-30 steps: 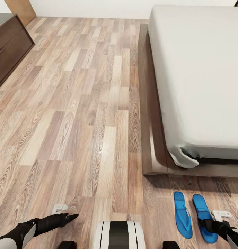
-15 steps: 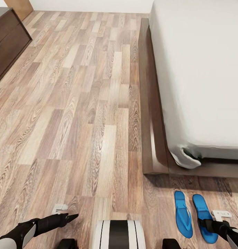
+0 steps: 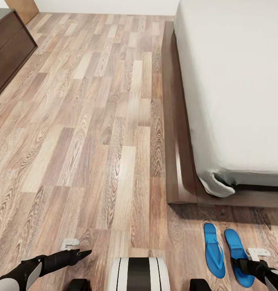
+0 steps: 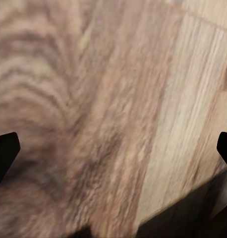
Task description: In the bedroom, move the book from the bed onto either nightstand, and place the two sandals side by side next to the bed.
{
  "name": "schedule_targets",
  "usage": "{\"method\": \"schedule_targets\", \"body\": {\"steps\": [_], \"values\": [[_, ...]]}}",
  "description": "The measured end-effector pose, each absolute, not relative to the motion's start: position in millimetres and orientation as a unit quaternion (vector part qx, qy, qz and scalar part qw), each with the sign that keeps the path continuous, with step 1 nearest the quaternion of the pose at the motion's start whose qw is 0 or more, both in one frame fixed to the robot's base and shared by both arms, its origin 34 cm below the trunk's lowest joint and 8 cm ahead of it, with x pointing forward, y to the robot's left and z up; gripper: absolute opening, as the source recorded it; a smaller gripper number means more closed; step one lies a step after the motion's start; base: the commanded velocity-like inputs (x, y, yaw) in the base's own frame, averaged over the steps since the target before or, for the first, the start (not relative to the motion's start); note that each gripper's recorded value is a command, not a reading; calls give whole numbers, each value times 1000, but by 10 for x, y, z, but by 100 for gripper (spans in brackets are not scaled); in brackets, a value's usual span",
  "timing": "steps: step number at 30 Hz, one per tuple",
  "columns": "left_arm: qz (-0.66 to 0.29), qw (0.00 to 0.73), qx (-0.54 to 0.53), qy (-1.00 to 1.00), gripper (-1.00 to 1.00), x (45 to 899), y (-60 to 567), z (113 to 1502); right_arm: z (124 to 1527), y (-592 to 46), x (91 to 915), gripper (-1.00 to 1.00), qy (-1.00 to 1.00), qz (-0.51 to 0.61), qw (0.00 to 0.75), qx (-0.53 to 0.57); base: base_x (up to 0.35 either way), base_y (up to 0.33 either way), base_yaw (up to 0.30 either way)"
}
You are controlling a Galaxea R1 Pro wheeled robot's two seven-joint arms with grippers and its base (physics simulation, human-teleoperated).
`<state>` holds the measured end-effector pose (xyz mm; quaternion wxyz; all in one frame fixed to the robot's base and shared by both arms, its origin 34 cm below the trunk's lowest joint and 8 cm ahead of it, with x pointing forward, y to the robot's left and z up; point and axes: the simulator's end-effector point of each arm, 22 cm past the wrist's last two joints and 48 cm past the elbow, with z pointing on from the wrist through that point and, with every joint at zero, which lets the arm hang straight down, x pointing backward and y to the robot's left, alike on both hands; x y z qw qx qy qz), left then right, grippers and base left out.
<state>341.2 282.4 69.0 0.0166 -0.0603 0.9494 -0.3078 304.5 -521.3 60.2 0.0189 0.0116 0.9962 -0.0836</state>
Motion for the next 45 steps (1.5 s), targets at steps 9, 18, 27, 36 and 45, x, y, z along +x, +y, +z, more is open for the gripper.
{"method": "schedule_targets", "body": {"steps": [9, 18, 27, 36, 45], "values": [[-308, 16, -60, 949, 100, 3410, 2814, 689, 601, -5140, 3065, -100, 995, -77, 58, 1, 0, 0, 0], [-308, 16, -60, 949, 100, 3409, 2813, 689, 603, -5139, 3079, -100, 995, -77, 61, 0, 0, 0, 0], [-308, 8, -62, 949, 100, 3338, 2812, 644, 562, -5137, 3007, -100, 996, -77, 53, -1, 0, 0, 0], [-308, 7, -64, 949, 100, 3325, 2812, 634, 553, -5139, 2991, -100, 996, -77, 51, -1, 11, 0, 0], [-308, 7, -63, 949, 100, 3321, 2812, 633, 553, -5139, 2991, -100, 996, -77, 51, -1, 89, 0, 0]]}}
